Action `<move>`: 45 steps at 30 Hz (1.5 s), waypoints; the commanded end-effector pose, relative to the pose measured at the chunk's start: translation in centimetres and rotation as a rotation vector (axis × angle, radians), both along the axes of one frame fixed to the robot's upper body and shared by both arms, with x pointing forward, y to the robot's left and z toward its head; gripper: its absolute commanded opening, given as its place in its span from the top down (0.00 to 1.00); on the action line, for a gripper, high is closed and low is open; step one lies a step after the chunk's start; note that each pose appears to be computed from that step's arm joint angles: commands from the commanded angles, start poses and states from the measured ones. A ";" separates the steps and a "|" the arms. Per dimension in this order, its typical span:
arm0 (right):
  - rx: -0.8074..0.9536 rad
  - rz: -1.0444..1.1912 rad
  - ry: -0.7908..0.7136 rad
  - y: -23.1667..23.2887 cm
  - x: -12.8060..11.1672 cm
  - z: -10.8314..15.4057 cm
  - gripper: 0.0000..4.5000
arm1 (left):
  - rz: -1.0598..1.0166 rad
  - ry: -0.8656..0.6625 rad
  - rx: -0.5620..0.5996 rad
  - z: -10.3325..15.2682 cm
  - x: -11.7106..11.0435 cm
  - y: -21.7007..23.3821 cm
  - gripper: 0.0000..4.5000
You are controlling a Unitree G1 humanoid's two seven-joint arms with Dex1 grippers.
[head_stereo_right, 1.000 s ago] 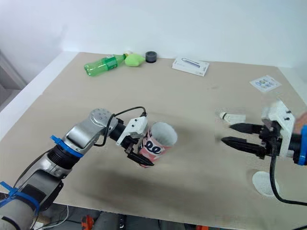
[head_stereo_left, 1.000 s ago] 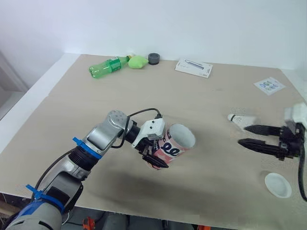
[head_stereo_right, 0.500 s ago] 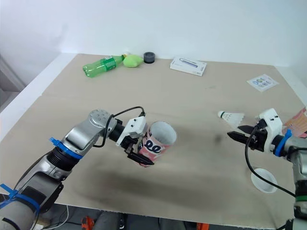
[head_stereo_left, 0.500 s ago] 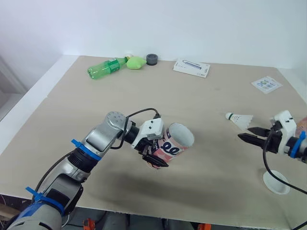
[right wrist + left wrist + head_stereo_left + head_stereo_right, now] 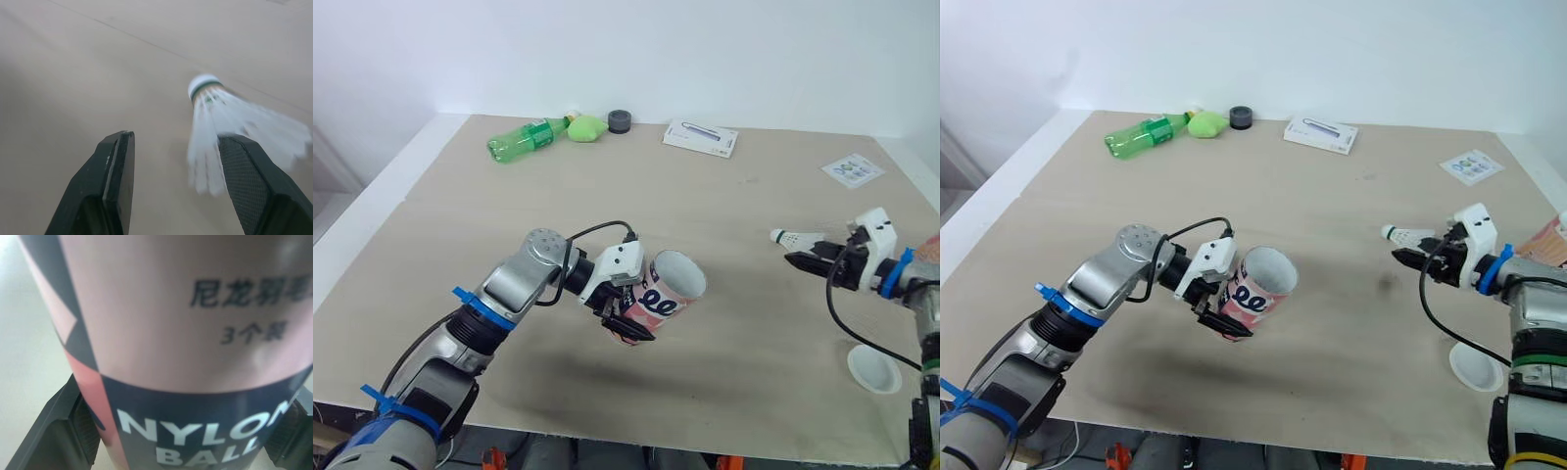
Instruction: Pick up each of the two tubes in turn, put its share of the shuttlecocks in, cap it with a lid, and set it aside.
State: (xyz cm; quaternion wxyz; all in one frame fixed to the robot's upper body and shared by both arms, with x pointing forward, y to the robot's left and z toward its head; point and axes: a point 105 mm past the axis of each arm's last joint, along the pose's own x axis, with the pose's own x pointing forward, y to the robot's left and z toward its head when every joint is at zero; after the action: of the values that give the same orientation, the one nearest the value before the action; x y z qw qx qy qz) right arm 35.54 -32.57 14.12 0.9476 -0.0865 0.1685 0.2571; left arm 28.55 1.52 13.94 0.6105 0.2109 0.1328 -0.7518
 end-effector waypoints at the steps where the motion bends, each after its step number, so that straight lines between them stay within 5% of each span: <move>1: -0.012 -0.013 -0.041 -0.1 0.7 1.0 0.36 | 0.026 0.002 0.020 -0.4 0.1 0.4 0.17; 7: 0.019 0.013 -0.051 0.5 1.0 1.0 0.97 | 0.031 0.003 0.020 -0.4 0.1 0.4 0.17; 8: 0.027 0.015 -0.050 0.5 0.9 1.0 0.99 | 0.032 0.003 0.020 -0.4 0.1 0.4 0.17; 13: 0.011 0.039 -0.073 0.4 0.2 2.2 0.99 | 0.028 0.002 0.019 -0.4 0.1 0.3 0.17; 15: 0.041 0.127 -0.129 1.6 -1.0 4.8 0.99 | 0.025 0.001 0.019 -0.4 0.1 0.2 0.17; 20: -0.002 0.454 -0.265 7.3 -7.3 11.4 0.99 | 0.021 -0.003 0.023 -0.4 0.2 0.3 0.17; 24: -0.130 0.662 -0.230 11.4 -11.7 12.3 0.99 | 0.009 -0.001 0.028 -0.4 0.2 0.4 0.17; 28: -0.240 0.797 -0.246 14.4 -13.8 13.0 0.99 | -0.015 -0.004 0.033 -0.4 0.3 0.2 0.17; 33: -0.318 0.903 -0.253 16.7 -14.5 12.7 0.99 | -0.032 -0.011 0.028 -0.1 0.6 -0.3 0.17; 45: -0.367 0.888 -0.245 16.0 -12.1 11.4 0.99 | -0.042 -0.007 0.023 -0.1 0.5 -0.4 0.17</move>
State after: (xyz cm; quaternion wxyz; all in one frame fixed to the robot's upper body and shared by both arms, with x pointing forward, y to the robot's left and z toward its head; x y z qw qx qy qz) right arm 23.34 -16.32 24.76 0.7308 -0.3299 0.0566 0.5949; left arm 28.89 1.06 14.10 0.5907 0.2136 0.1294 -0.7673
